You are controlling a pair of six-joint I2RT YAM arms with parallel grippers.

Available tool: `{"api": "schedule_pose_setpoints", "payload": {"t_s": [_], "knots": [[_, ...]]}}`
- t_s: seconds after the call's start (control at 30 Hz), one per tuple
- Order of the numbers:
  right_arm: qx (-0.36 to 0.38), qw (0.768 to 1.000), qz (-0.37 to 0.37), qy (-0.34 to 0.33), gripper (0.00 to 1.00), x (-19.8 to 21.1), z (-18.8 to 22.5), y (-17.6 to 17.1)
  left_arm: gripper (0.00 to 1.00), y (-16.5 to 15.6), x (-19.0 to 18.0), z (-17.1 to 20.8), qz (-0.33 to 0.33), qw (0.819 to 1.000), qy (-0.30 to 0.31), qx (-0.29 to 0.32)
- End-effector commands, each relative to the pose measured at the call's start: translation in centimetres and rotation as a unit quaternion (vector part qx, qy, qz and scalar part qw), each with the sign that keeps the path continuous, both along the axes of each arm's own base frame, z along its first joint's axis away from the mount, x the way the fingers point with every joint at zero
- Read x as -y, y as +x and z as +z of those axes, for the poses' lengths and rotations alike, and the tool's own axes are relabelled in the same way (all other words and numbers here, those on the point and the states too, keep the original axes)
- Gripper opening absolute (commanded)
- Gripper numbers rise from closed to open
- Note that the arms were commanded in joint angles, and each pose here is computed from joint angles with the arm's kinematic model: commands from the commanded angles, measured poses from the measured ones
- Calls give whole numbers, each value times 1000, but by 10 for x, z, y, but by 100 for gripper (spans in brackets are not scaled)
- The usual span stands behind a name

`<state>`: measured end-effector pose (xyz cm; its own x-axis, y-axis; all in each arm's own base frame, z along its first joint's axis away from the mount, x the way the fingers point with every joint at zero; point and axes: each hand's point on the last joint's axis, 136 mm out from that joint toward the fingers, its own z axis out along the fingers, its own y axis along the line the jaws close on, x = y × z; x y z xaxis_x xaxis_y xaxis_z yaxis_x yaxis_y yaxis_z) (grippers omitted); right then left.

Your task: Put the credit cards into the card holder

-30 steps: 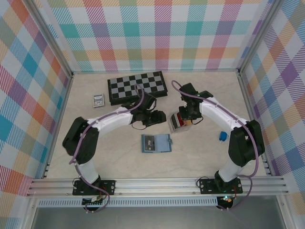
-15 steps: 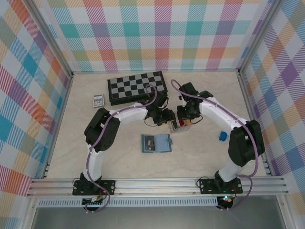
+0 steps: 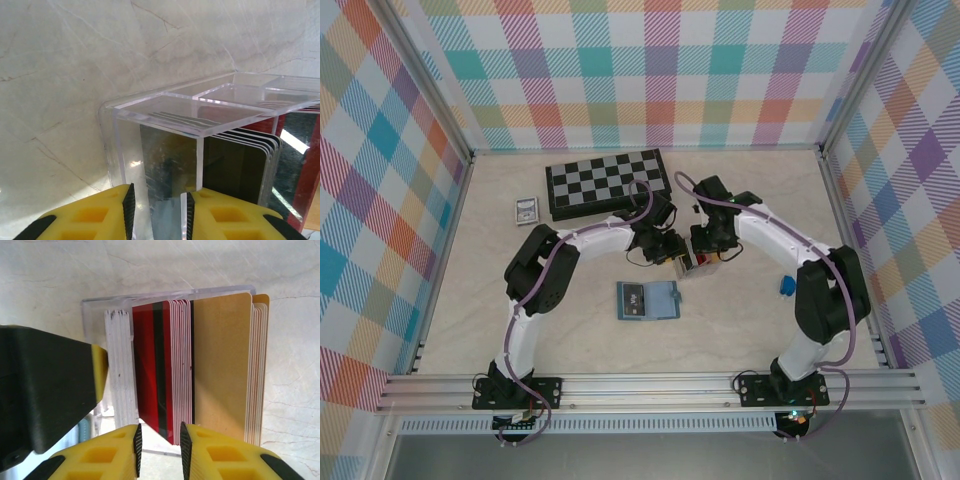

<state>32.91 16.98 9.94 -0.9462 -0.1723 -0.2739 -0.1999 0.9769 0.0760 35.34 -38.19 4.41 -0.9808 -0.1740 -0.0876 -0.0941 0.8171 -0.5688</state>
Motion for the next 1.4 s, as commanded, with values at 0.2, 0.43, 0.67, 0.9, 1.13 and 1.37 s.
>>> {"api": "schedule_pose_setpoints", "payload": {"t_s": [0.2,0.43,0.67,0.9,1.13,1.37], "knots": [[6,997,33,-70,29,5,-16,10,28,-19,-10,-19,-18,999,45,-19],[7,994,45,-101,31,4,-25,17,26,-19,-9,-17,-19,999,42,-16],[22,988,31,-148,31,16,-26,22,25,-20,-11,-15,-18,999,41,-12],[40,986,29,-158,31,21,-14,24,24,-22,-13,-17,-19,999,44,-12],[43,985,30,-165,32,22,-12,25,24,-23,-14,-18,-20,999,44,-13],[52,983,33,-175,32,23,-6,27,23,-23,-14,-18,-19,999,43,-14]]}}
